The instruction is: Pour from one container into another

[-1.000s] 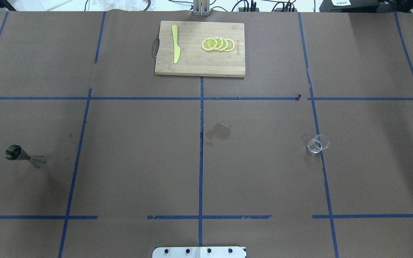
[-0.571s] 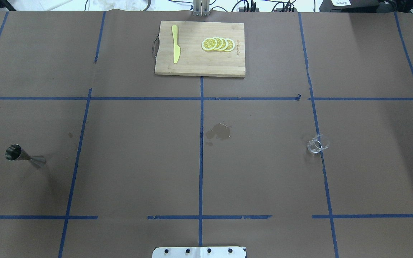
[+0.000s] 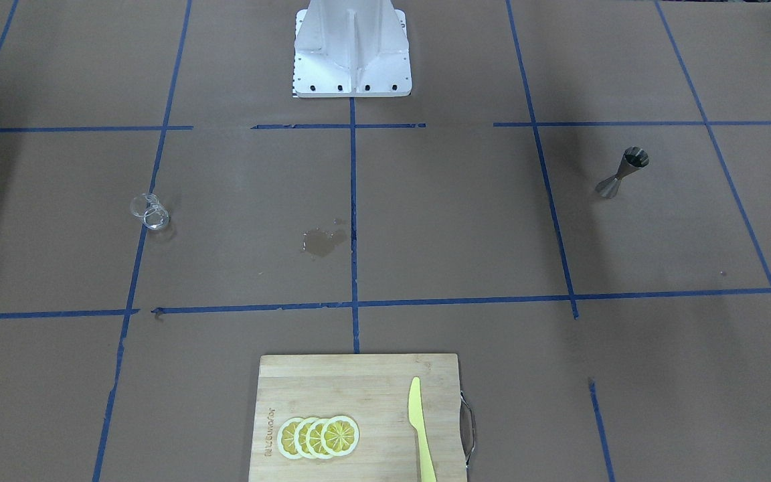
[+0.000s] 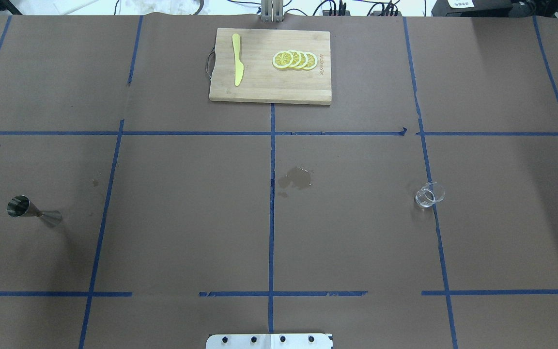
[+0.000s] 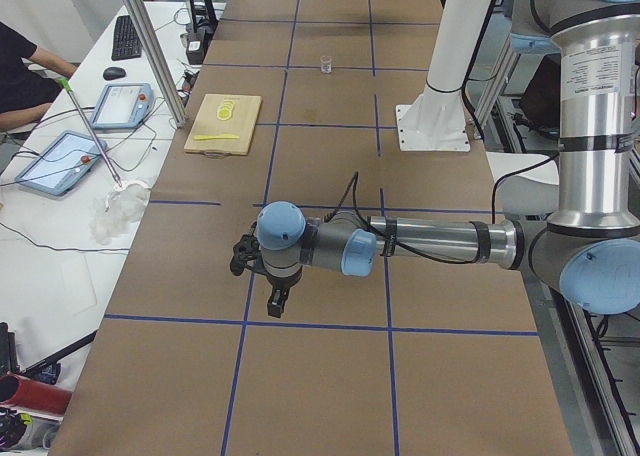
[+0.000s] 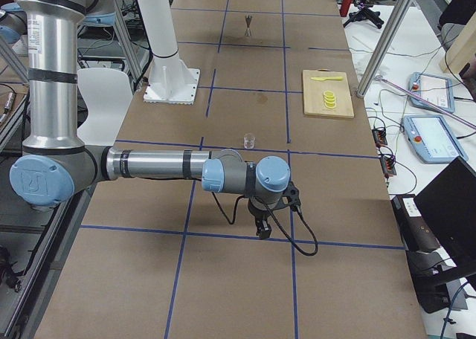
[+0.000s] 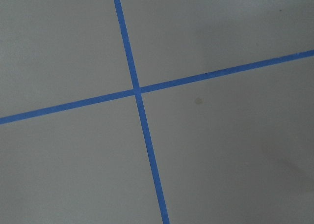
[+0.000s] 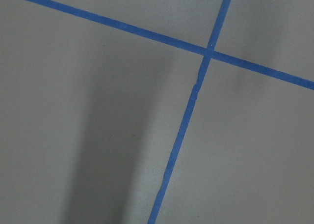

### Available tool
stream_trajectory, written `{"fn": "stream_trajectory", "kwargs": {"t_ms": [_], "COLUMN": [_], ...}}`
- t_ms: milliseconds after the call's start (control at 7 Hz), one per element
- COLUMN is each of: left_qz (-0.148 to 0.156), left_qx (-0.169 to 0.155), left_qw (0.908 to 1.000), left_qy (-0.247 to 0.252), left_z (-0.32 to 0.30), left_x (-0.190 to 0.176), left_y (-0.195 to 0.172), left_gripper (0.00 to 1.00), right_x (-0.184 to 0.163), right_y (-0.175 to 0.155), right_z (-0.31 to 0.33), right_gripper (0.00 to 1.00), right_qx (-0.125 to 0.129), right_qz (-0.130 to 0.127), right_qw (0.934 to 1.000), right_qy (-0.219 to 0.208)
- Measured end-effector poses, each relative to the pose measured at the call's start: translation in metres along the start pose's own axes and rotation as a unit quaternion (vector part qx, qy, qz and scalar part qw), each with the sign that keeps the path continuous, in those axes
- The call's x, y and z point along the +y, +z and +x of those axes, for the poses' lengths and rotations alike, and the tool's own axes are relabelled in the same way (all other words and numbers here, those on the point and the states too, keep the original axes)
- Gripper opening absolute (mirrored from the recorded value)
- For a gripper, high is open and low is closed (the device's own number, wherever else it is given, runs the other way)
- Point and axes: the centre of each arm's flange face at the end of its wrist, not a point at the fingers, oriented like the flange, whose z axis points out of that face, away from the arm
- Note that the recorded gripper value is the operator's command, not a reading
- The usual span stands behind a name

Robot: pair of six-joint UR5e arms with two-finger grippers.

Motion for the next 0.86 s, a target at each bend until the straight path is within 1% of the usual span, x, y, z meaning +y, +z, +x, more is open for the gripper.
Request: {"fn": "stream_trajectory", "kwargs": {"t_ms": [857], "left_qz": [-0.011], "left_qx": [-0.002], "left_qw": [0.9999], "left_qy": [-0.004], "left_z": [-0.0017], "left_x": [0.0033], "left_y": [0.0075], "left_gripper": [1.0], "right_x": [-0.005], "right_y": [0.0019], "right_z": [0.0037], "right_gripper": [1.0], "right_qx": [0.0], "right_qz": [-0.002], "right_qw": [1.0], "right_qy": [0.002]}}
